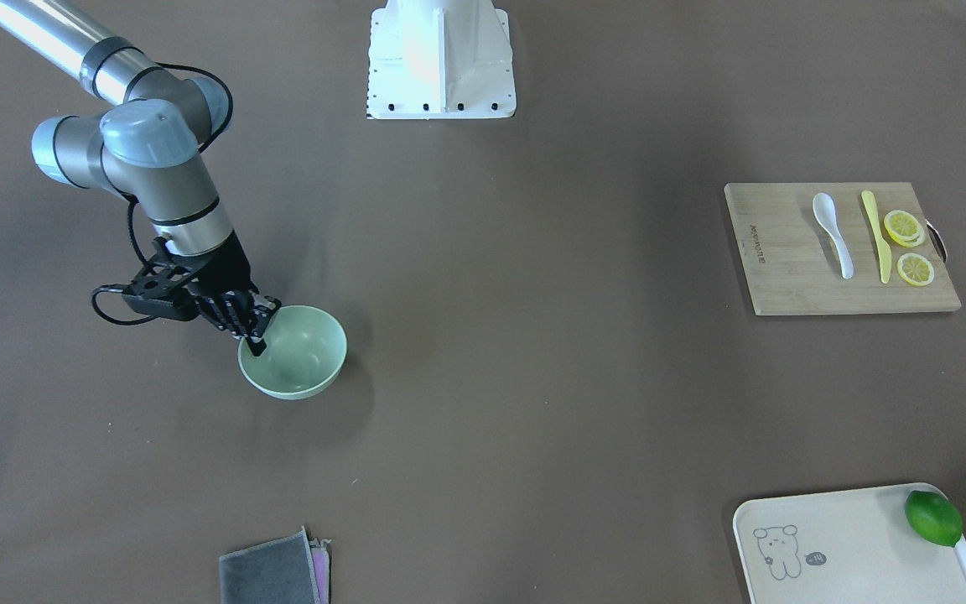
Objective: Place spoon in bowl
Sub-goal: 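Drag the green bowl with the right gripper toward the table center, then release the bowl and withdraw the right gripper to its rest spot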
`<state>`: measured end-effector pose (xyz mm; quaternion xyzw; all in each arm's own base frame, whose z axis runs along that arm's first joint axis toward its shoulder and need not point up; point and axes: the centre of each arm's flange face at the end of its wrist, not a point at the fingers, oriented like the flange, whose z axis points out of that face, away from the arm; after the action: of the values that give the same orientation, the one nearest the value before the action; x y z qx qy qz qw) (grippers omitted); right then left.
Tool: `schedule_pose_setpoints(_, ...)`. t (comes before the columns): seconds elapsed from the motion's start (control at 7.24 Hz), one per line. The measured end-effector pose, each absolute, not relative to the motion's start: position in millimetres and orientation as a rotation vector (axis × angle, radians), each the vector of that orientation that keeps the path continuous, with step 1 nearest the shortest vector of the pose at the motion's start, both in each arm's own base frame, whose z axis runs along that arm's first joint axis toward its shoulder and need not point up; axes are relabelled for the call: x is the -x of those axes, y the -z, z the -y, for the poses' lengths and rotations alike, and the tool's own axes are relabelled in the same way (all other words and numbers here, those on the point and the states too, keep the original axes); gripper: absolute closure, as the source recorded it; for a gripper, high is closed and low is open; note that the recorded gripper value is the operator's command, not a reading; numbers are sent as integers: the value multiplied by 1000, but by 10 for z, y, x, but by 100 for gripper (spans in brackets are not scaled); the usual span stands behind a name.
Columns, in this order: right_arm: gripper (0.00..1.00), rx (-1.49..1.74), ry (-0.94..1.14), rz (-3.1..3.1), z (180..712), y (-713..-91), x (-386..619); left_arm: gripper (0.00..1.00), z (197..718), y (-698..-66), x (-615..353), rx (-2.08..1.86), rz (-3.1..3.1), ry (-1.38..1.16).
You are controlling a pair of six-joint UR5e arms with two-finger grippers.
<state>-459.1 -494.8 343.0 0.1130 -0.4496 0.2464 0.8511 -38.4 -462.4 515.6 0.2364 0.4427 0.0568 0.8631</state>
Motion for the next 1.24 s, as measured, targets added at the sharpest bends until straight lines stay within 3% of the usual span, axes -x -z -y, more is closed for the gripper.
schedule_pose_setpoints(0.28,100,-161,-553,955,4560,-2568,5368,2,4625,-5156,374,-496,-930,-122)
schedule_pose_setpoints(0.41,77,-120,-561,953,4248,-2284,5709,2,4627,-5154,362,-495,-931,-124)
schedule_pose_setpoints(0.55,30,-90,-571,945,3973,-2124,5961,2,4629,-5150,354,-495,-932,-126)
schedule_pose_setpoints(0.69,0,-88,-576,937,3821,-2065,6099,2,4630,-5146,349,-495,-932,-126)
schedule_pose_setpoints(0.97,0,-147,-564,945,3838,-1939,6060,2,4627,-5145,333,-482,-940,-110)
schedule_pose_setpoints(1.24,0,-153,-506,949,4279,-1759,5448,2,4588,-5132,152,-388,-1002,12)
